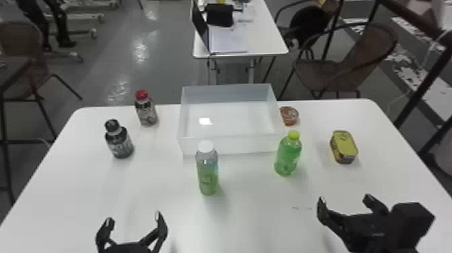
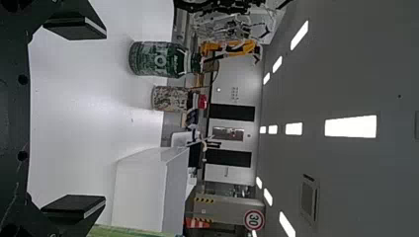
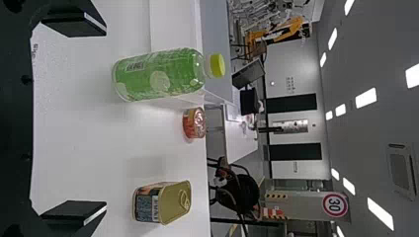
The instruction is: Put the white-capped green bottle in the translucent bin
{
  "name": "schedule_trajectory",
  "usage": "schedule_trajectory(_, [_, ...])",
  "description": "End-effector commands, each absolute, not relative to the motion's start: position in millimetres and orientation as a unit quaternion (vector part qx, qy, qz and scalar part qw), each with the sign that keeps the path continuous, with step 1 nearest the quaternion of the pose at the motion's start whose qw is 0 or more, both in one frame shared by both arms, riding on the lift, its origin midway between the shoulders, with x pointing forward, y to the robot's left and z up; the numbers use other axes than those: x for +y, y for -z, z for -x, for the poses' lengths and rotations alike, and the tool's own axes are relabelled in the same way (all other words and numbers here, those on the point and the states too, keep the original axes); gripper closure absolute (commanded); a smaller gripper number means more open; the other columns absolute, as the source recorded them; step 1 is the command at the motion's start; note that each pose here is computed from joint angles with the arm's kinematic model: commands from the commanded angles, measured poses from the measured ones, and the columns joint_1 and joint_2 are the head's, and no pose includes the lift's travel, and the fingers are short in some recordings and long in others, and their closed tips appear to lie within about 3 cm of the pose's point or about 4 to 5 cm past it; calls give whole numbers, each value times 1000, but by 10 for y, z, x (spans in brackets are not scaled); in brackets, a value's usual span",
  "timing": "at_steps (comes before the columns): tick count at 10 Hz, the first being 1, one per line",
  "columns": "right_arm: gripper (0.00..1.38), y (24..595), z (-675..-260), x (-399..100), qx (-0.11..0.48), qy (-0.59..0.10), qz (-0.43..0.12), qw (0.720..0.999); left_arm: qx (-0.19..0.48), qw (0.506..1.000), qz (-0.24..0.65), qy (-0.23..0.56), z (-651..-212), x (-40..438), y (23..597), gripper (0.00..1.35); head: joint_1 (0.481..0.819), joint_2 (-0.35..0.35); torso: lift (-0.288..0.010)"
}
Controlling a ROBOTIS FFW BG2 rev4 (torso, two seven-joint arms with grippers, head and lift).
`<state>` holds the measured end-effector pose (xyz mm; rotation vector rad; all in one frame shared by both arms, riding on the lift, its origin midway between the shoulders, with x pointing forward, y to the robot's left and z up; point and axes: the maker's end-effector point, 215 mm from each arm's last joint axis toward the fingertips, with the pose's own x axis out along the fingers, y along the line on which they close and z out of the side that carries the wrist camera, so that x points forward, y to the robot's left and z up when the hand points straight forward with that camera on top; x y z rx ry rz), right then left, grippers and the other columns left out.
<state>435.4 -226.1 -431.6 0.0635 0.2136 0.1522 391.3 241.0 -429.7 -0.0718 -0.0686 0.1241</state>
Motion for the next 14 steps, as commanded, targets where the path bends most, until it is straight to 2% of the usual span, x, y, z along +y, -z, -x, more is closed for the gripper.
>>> schedule_trajectory(1, [59,4306,-4368,-2262,105,-76,-32,991,-35,997,41,-59,-3959,2354,4291,121,695,22,-90])
schedule_trajectory(5, [59,4294,-4385,-2260,104,-76,-32,991,-24,999,33,-8,-4107,2164,4331,122,695,1,-90])
schedule_trajectory(10, [59,4211,-4529,-2278,90,-75,-32,993,4,981,-5,191,-4684,1511,4371,117,695,-80,-90])
schedule_trajectory(14, [59,4182,-4586,-2286,83,-74,-34,993,28,968,3,250,-4989,1210,4506,113,695,-113,-90])
